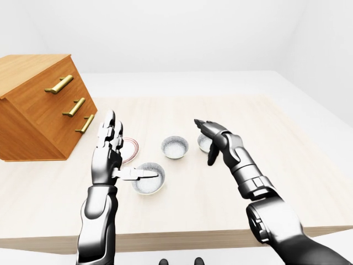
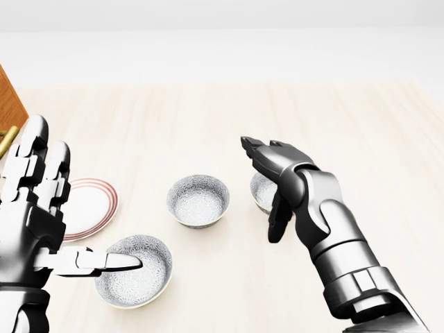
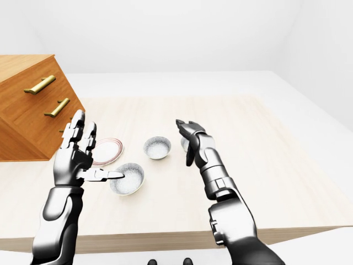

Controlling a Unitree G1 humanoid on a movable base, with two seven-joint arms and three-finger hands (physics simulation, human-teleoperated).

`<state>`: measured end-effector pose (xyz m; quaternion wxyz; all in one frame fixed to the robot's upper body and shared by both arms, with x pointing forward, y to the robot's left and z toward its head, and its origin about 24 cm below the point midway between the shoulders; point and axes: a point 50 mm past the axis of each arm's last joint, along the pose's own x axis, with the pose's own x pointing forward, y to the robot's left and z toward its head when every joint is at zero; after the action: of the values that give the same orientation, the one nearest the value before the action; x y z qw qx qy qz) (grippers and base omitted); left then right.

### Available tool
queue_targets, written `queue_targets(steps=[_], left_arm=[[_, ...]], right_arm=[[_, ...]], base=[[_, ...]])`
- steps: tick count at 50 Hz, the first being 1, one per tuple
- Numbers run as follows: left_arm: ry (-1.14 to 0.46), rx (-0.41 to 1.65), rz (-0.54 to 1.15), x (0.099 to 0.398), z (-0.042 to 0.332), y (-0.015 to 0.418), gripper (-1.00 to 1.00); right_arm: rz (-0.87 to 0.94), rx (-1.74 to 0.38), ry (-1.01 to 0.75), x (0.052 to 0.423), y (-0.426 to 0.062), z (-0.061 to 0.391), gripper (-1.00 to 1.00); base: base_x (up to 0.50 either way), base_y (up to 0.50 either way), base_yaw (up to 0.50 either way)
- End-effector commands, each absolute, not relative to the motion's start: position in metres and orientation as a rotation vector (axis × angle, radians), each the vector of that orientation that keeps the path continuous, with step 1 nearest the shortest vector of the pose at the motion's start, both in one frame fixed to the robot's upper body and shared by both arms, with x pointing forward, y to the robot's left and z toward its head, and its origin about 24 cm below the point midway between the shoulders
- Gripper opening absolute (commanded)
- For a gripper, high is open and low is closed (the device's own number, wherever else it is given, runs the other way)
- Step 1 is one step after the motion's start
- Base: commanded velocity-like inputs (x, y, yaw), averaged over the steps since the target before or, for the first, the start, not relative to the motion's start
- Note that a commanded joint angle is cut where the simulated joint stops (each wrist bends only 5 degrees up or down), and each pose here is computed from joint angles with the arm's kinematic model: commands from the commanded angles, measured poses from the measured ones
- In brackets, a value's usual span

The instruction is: Stack the bowl at the front on the bowl in the middle.

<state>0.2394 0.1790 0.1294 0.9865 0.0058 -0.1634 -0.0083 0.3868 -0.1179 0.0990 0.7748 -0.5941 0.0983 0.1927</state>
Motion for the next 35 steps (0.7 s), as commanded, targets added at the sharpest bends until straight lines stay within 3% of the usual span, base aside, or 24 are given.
queue_targets(steps=[1,15,35], left_arm=[[-0.31,0.014,-0.019,0.241,0.125,0.18,1.0],[-0.301,0.018,-0.017,0.242,0.124,0.181,1.0],[-0.267,0.017,-0.023,0.244,0.116,0.181,1.0]], right_arm=[[0.529,-1.44,0.407,0.398,-0.127,0.102,1.0],[0.619,-1.478,0.584,0.397,-0.136,0.091,1.0],[0.625,-1.458,0.584,0.392,-0.129,0.071,1.0]], base=[[0.0,0.0,0.0],[0.0,0.0,0.0],[0.0,0.0,0.0]])
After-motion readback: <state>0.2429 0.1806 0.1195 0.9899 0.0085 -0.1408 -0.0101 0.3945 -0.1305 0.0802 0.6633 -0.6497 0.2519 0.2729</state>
